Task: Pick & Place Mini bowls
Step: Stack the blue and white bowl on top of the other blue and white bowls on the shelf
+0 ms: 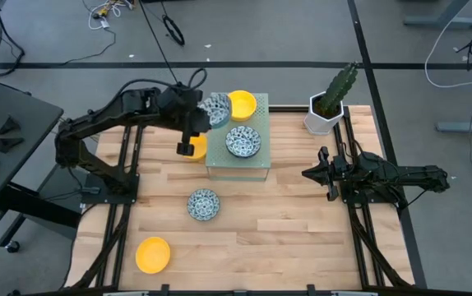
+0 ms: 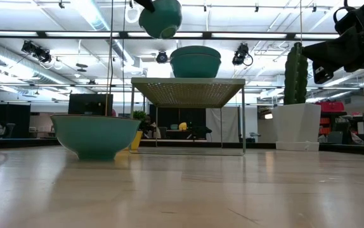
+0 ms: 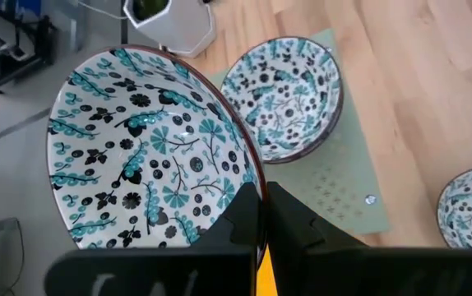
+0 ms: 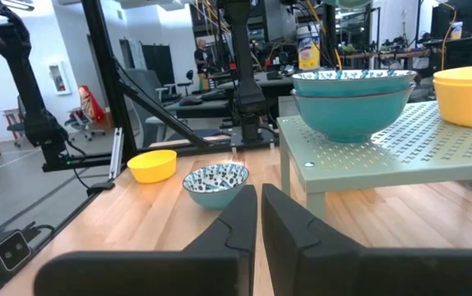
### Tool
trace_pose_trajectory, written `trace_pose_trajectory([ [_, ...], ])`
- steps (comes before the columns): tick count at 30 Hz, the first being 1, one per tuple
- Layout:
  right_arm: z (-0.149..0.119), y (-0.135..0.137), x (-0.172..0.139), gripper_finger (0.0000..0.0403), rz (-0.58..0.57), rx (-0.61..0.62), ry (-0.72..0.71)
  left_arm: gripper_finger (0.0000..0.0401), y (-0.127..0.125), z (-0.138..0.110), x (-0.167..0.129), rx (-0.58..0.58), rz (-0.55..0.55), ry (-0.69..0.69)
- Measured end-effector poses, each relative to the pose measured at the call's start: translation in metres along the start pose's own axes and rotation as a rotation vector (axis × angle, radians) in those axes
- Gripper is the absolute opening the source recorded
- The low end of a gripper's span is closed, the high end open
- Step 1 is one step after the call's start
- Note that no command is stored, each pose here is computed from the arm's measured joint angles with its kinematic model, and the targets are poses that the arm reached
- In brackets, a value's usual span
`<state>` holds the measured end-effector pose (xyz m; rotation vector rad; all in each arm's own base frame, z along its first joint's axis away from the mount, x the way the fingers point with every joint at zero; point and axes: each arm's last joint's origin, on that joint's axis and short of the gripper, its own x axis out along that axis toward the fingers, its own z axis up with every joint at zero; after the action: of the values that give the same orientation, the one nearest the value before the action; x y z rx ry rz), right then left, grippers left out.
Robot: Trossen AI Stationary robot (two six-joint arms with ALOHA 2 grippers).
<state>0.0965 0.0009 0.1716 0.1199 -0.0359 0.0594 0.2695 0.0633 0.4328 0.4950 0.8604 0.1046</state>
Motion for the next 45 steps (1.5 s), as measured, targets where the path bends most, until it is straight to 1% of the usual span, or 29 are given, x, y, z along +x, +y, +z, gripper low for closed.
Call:
trace_pose_trajectory([
  [4, 0.000, 0.000, 0.000, 0.0027, 0.000, 0.000, 0.000, 0.0010, 0.003, 0.006, 0.004, -0.022, -0.009, 0.021],
  [8, 0.000, 0.000, 0.000, 0.0027, 0.000, 0.000, 0.000, 0.0010, 0.013, 0.021, -0.001, -0.028, 0.016, -0.016],
  [12, 0.000, 0.000, 0.000, 0.0027, 0.000, 0.000, 0.000, 0.0010, 0.020, 0.034, 0.002, -0.029, 0.023, -0.030],
  [17, 0.000, 0.000, 0.000, 0.0027, 0.000, 0.000, 0.000, 0.0010, 0.027, 0.045, 0.003, -0.031, 0.033, -0.043],
  [20, 0.000, 0.000, 0.000, 0.0027, 0.000, 0.000, 0.000, 0.0010, 0.026, 0.050, 0.008, -0.024, 0.024, -0.038],
  [23, 0.000, 0.000, 0.000, 0.0027, 0.000, 0.000, 0.000, 0.0010, 0.021, 0.056, 0.011, 0.014, 0.007, -0.040],
  [27, 0.000, 0.000, 0.000, 0.0027, 0.000, 0.000, 0.000, 0.0010, 0.007, 0.063, 0.017, 0.081, -0.030, -0.028],
  [31, 0.000, 0.000, 0.000, 0.0027, 0.000, 0.000, 0.000, 0.0010, -0.007, 0.070, 0.017, 0.129, -0.015, -0.010],
  [34, 0.000, 0.000, 0.000, 0.0027, -0.001, 0.000, 0.000, 0.0010, -0.016, 0.071, 0.024, 0.159, -0.043, 0.030],
  [39, 0.000, 0.000, 0.000, 0.0027, 0.000, 0.000, 0.000, 0.0010, -0.022, 0.073, 0.035, 0.179, -0.057, 0.069],
  [45, 0.000, 0.000, 0.000, 0.0027, 0.000, 0.000, 0.000, 0.0010, -0.027, 0.075, 0.054, 0.214, -0.071, 0.116],
])
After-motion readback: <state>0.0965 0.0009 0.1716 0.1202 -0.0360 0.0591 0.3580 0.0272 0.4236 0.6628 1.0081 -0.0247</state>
